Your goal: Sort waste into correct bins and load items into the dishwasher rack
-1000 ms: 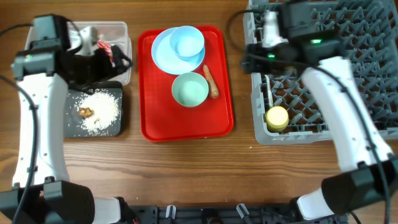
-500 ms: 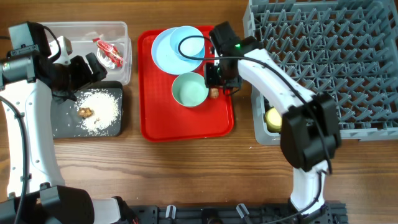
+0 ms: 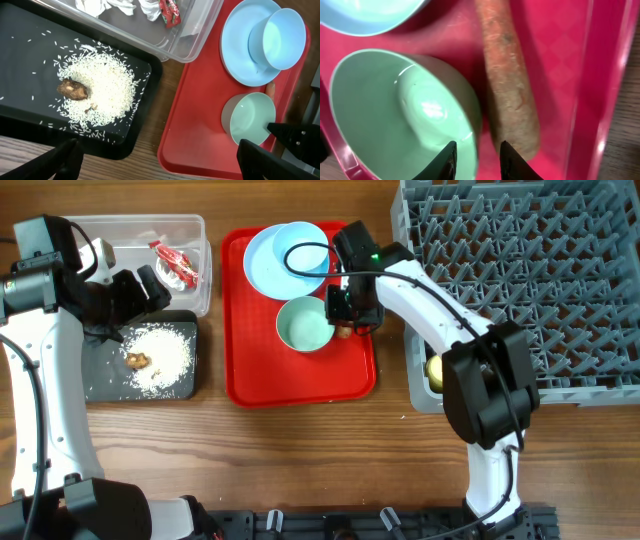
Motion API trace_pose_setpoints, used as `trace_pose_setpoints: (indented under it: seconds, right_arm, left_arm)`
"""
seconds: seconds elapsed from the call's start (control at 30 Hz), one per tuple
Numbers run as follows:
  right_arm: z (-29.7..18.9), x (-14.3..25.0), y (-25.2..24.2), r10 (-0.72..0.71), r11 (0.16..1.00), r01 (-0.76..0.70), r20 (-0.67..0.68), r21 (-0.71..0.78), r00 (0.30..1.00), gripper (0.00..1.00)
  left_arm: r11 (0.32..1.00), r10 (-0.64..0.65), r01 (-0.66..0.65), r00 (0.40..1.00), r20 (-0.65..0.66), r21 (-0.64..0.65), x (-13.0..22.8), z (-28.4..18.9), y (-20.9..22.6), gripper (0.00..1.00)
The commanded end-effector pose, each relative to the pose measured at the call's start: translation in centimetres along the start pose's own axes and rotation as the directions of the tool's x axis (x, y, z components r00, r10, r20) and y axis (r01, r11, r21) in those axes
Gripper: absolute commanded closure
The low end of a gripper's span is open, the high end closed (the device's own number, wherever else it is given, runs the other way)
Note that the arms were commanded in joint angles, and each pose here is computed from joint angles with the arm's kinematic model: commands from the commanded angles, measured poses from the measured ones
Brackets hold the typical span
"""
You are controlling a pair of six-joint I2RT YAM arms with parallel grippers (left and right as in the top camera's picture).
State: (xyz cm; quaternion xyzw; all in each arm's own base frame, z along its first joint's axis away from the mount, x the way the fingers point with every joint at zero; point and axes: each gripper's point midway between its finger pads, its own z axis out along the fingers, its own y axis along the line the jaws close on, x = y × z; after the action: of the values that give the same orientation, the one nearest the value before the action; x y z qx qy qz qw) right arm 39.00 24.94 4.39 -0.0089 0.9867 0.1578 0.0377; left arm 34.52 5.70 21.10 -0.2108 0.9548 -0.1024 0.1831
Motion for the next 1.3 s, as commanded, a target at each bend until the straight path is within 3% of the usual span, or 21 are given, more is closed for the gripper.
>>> trace_pose_setpoints:
  seconds: [0.0, 0.6, 0.8, 0.97, 1.07, 1.27]
  right_arm:
    - [0.6, 0.7, 1.6, -0.026, 1.000, 0.026, 0.001, 0.005, 1.000, 0.71]
    - [2.9, 2.6, 1.5, -0.020, 0.999, 0.022, -0.055, 0.039, 0.998, 0.82]
    - [3.8, 3.0, 1.6, -0.018, 1.000, 0.020, -0.084, 0.022, 0.996, 0.95]
    - [3.5, 2.9, 1.8, -0.021, 1.000, 0.022, -0.080, 0.014, 0.997, 0.96]
    - [2.0, 2.5, 2.5, -0.037, 0.999, 0.037, -0.051, -0.007, 0.998, 0.96]
    - [-6.9, -0.6, 2.7, -0.084, 0.996, 0.086, 0.168, -0.002, 0.982, 0.96]
  left_arm:
    - [1.000, -0.003, 0.003, 1.000, 0.024, -0.011, -0.1, -0.7, 0.3, 0.00]
    - [1.000, -0.003, 0.003, 1.000, 0.024, -0.011, -0.1, -0.7, 0.3, 0.00]
    - [1.000, -0.003, 0.003, 1.000, 0.024, -0.011, -0.1, -0.7, 0.3, 0.00]
    - [1.000, -0.003, 0.003, 1.000, 0.024, -0.011, -0.1, -0.7, 0.3, 0.00]
    - [1.000, -0.003, 0.003, 1.000, 0.024, -0.011, -0.1, -0.7, 0.3, 0.00]
    - [1.000, -0.003, 0.003, 1.000, 0.024, -0.011, -0.1, -0.7, 0.3, 0.00]
